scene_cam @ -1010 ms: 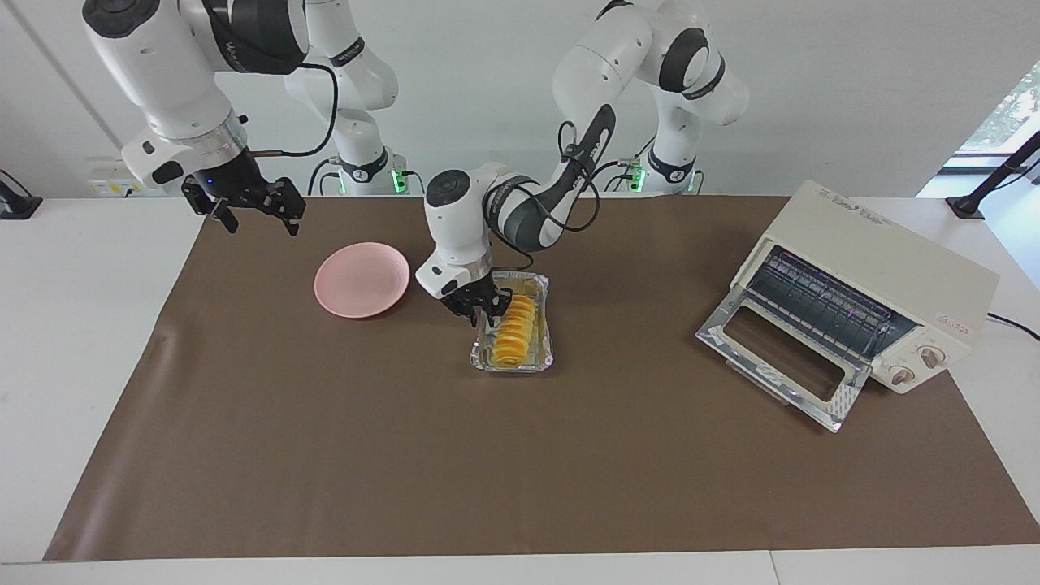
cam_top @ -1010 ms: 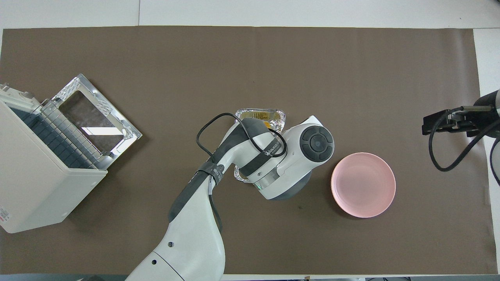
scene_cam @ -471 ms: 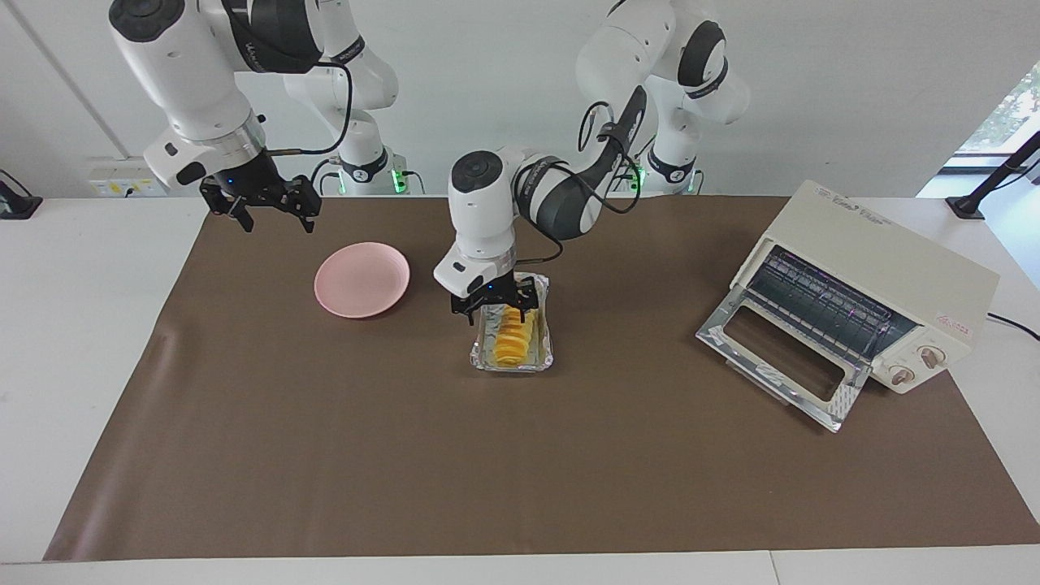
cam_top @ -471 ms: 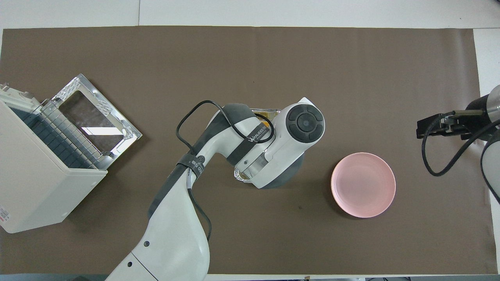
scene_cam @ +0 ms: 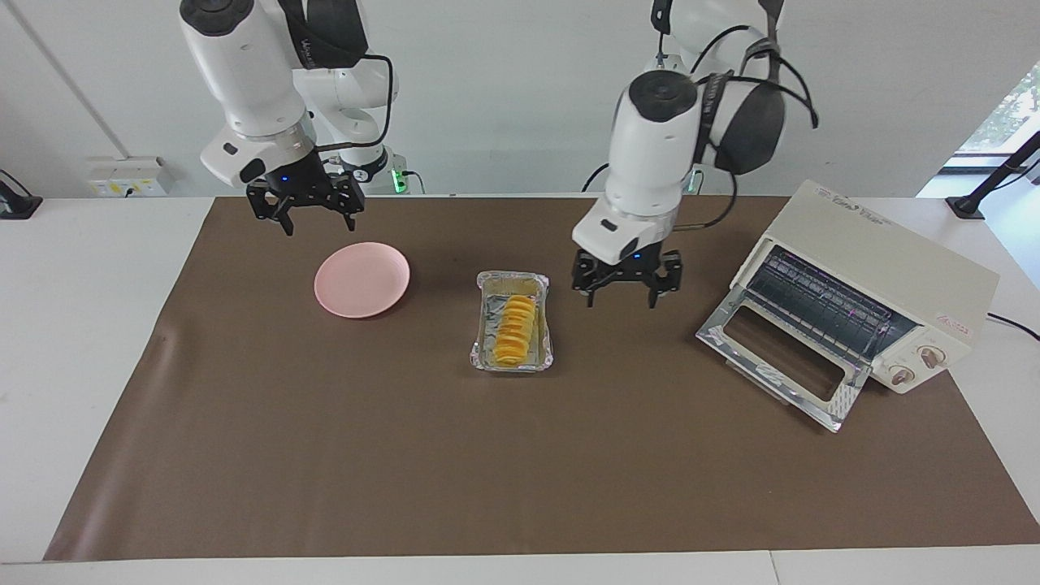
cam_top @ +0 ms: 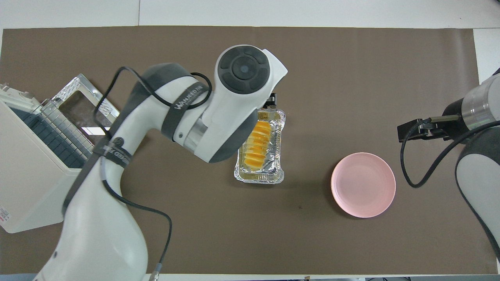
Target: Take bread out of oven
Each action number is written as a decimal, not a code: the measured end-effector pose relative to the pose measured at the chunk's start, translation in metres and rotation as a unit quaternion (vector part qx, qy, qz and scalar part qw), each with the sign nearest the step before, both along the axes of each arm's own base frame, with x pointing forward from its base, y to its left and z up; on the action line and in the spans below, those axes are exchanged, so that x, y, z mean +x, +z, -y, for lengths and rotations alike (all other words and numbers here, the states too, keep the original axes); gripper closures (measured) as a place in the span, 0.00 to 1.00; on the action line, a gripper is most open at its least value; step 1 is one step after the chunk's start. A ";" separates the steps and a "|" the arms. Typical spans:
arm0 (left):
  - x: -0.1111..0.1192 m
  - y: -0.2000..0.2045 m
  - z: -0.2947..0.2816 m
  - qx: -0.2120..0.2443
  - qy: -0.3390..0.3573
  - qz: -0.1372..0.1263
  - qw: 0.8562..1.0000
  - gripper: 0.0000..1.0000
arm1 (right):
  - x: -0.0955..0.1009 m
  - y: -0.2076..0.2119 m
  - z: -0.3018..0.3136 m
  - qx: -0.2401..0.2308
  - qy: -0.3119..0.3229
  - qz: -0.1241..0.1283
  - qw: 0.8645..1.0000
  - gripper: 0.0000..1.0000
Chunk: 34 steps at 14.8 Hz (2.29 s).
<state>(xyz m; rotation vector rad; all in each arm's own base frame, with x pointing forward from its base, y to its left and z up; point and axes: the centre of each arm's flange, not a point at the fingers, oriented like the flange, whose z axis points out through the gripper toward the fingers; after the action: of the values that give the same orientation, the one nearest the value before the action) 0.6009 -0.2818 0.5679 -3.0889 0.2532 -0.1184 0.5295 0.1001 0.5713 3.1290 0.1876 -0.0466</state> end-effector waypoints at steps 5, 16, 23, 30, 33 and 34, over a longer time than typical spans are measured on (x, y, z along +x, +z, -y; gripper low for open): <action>-0.003 0.034 -0.104 0.005 -0.011 -0.013 1.000 0.00 | 0.024 -0.061 -0.068 0.011 0.027 0.007 1.000 0.00; -0.048 0.065 -0.198 0.012 0.028 -0.066 0.997 0.00 | 0.003 -0.207 -0.212 0.067 -0.075 -0.002 0.995 0.00; -0.075 0.079 -0.201 0.007 0.009 -0.071 0.997 0.00 | 0.006 -0.244 -0.200 0.062 -0.092 -0.006 0.994 0.00; -0.076 0.063 -0.204 0.002 0.004 -0.096 0.995 0.00 | 0.004 -0.259 -0.183 0.053 -0.104 -0.019 0.993 0.25; -0.075 0.063 -0.204 0.002 0.004 -0.094 0.996 0.00 | 0.000 -0.263 -0.181 0.050 -0.108 -0.023 0.993 0.41; -0.073 0.063 -0.203 0.001 0.003 -0.087 0.996 0.00 | -0.001 -0.263 -0.181 0.050 -0.109 -0.025 0.993 0.54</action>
<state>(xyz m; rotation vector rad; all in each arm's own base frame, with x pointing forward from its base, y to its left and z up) 0.5277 -0.0785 0.6310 -3.1000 0.2481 0.1519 0.5286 0.2807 0.3078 3.2343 -0.1574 -0.1189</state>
